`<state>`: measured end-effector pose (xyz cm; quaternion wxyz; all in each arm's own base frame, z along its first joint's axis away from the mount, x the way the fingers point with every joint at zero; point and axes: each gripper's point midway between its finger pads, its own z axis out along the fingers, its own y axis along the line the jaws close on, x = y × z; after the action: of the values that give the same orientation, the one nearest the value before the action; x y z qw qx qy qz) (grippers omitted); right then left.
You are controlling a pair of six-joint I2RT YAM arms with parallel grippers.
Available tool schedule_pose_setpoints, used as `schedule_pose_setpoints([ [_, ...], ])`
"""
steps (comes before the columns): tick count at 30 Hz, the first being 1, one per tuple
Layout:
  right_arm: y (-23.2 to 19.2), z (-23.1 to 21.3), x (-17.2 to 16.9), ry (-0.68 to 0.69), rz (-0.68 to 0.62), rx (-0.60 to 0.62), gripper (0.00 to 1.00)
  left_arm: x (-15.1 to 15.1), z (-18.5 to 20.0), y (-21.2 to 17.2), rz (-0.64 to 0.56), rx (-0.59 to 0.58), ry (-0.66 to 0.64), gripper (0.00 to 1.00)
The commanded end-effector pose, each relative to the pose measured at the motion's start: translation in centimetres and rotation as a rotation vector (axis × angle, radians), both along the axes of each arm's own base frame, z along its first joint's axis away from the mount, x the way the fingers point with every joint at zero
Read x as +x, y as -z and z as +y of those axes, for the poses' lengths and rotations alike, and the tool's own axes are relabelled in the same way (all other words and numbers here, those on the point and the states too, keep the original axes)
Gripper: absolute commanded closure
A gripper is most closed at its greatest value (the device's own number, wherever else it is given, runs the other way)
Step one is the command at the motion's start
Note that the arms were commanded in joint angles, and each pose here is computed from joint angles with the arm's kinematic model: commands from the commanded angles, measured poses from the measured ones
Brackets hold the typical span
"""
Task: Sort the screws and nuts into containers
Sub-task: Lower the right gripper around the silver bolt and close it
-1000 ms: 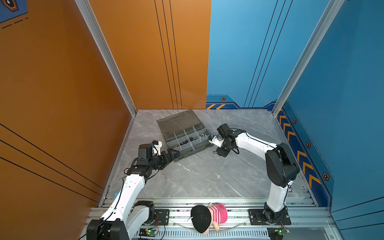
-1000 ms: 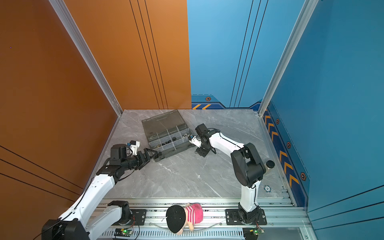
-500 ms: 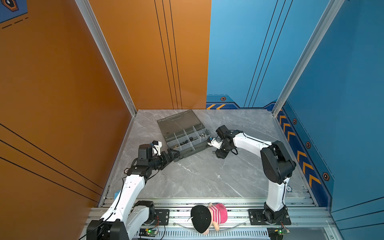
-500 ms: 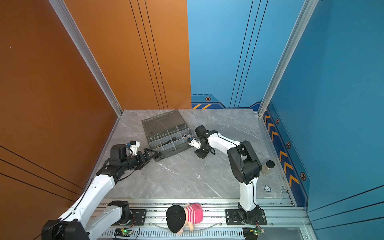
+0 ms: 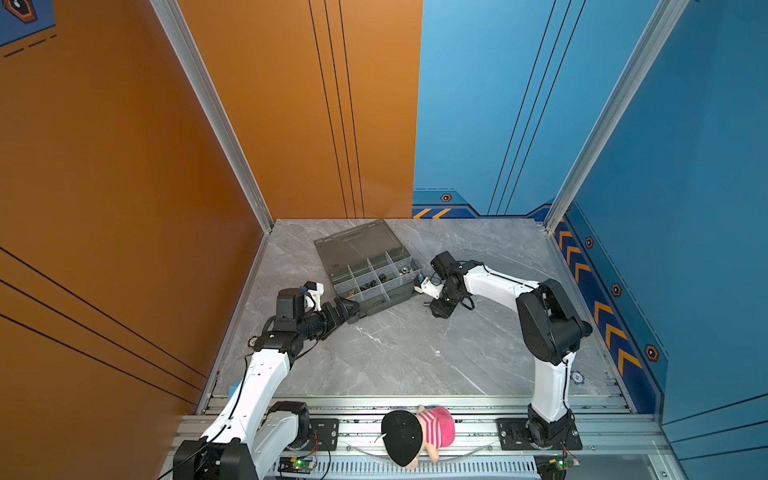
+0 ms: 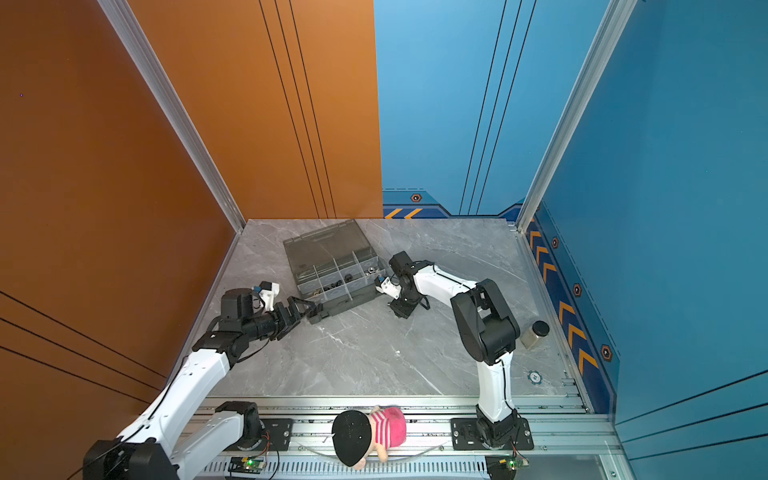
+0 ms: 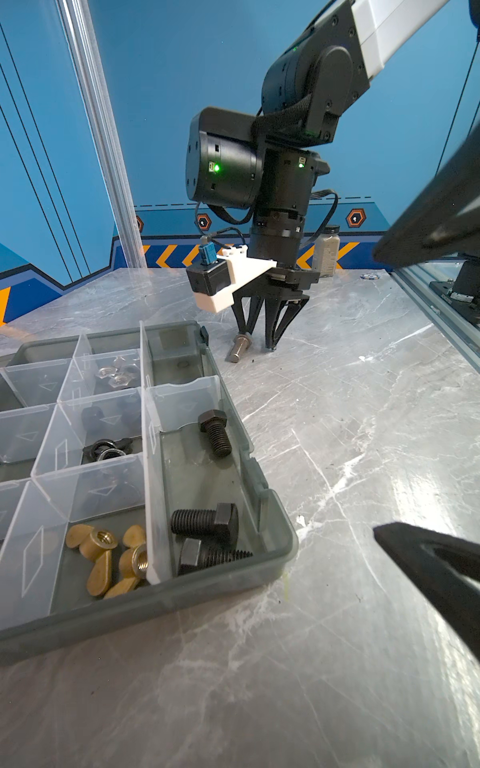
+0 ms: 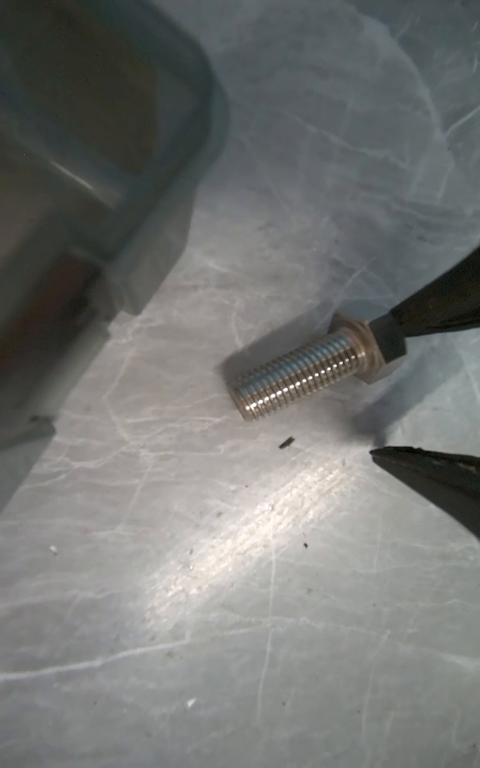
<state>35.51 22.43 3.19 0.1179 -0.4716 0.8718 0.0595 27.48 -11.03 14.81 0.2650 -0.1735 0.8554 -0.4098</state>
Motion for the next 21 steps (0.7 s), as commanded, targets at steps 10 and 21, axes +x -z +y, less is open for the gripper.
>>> schedule_pose_setpoints([
  [10,0.6,0.4,0.7,-0.026,0.025,0.006,0.54,-0.1,0.1,0.1,0.003,-0.007,-0.003,0.02],
  [21,1.2,0.8,0.5,-0.035,0.04,0.008,0.54,-0.2,0.1,0.2,0.005,-0.007,-0.001,0.02],
])
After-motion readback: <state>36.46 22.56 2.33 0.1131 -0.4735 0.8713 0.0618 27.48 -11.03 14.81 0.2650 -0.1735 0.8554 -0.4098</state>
